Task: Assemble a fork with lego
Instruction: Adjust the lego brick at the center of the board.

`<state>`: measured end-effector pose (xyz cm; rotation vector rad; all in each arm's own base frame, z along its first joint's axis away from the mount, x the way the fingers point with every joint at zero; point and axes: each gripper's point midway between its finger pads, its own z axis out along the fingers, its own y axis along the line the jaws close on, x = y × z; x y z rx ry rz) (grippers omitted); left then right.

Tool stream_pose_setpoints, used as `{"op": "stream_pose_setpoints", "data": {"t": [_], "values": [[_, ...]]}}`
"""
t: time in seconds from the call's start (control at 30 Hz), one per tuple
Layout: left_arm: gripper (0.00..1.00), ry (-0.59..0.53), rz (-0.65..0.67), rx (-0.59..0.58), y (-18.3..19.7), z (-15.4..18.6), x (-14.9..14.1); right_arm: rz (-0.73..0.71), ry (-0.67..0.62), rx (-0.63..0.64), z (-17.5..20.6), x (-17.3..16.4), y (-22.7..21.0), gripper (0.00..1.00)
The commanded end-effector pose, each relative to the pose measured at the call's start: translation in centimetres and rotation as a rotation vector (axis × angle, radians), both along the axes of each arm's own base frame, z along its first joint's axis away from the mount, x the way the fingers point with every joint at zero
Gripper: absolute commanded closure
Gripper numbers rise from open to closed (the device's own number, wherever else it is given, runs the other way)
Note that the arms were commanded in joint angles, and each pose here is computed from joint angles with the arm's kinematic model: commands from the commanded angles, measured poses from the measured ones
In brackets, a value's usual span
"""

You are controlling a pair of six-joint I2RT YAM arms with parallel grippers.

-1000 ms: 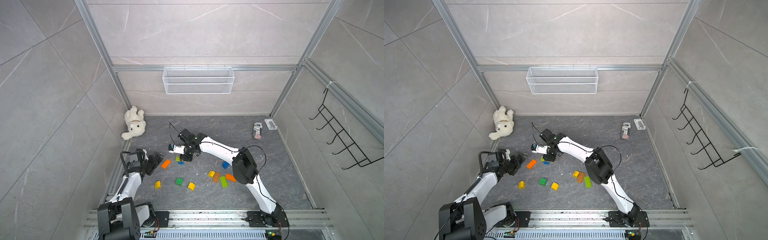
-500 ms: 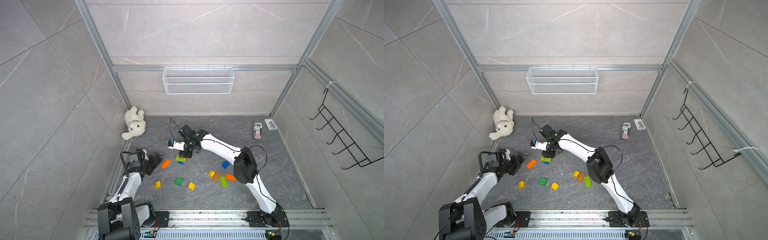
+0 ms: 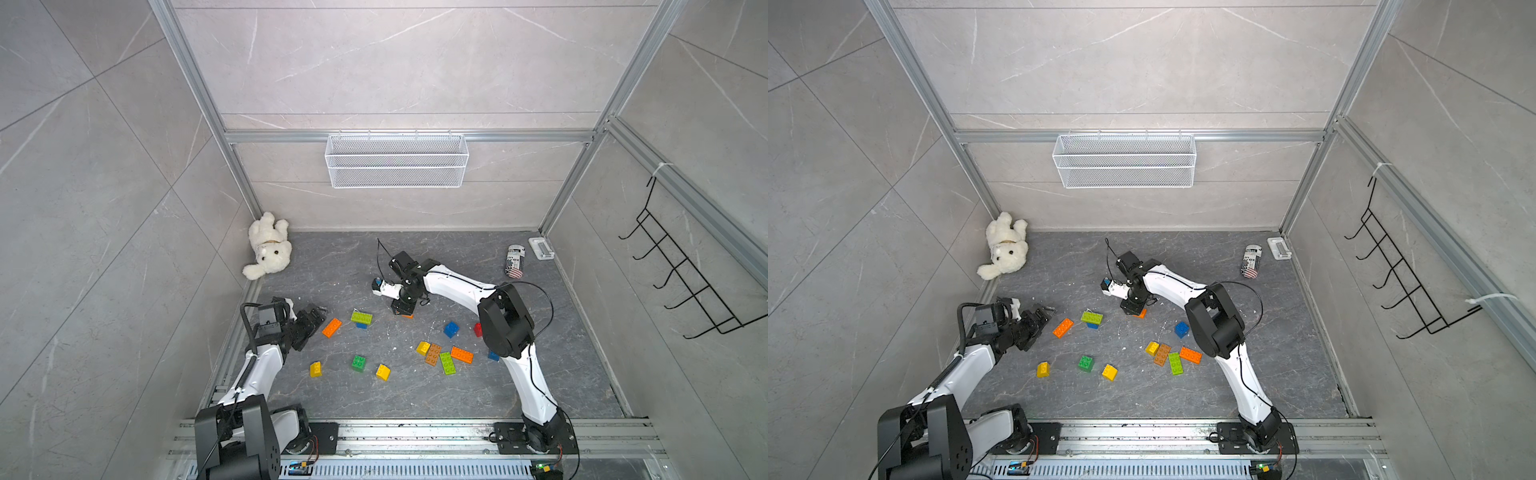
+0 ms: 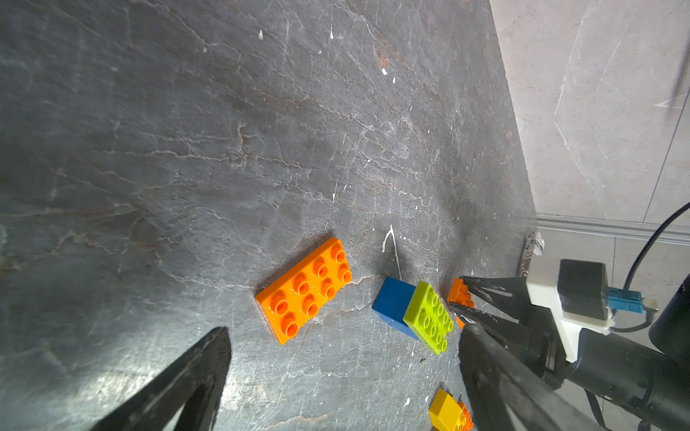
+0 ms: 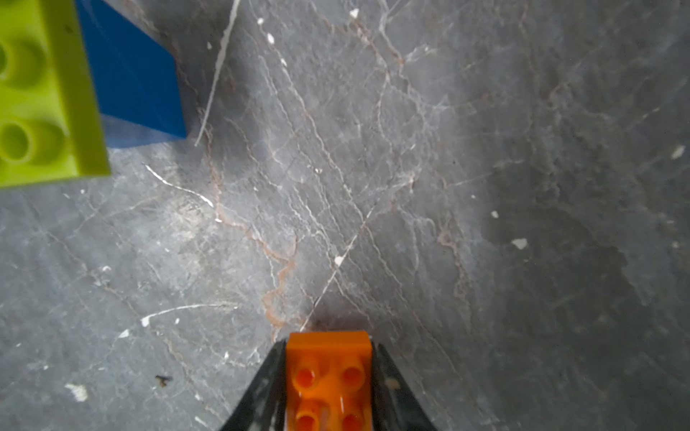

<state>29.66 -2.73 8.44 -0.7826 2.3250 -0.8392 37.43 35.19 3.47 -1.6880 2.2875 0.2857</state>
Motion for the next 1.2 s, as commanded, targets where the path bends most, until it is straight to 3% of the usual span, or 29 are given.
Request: {"op": "stream_pose_setpoints", "data": {"t": [0.0,0.3,0.47,0.9,1.17], "values": [[0.02,-0.045,0.005,0.028,0.5,1.4,0.9,0.022,0.032,-0.037,-1.2,-0.6,0.3,0.6],[0.02,-0.04,0.002,0.031,0.5,1.1,1.1,0.001,0.042,-0.121,-0.9,-0.6,-0.6,0.48],[0.02,-0.041,0.0,0.032,0.5,1.1,1.0,0.003,0.015,-0.139,0.3,-0.7,-0.5,0.5],[0.02,-0.038,0.006,0.034,0.6,1.0,1.0,0.023,0.114,-0.186,-1.3,-1.7,-0.2,0.55],[0.02,-0.032,0.006,0.035,0.6,0.7,1.0,0.023,0.109,-0.195,-1.9,-1.4,-0.2,0.55]]}}
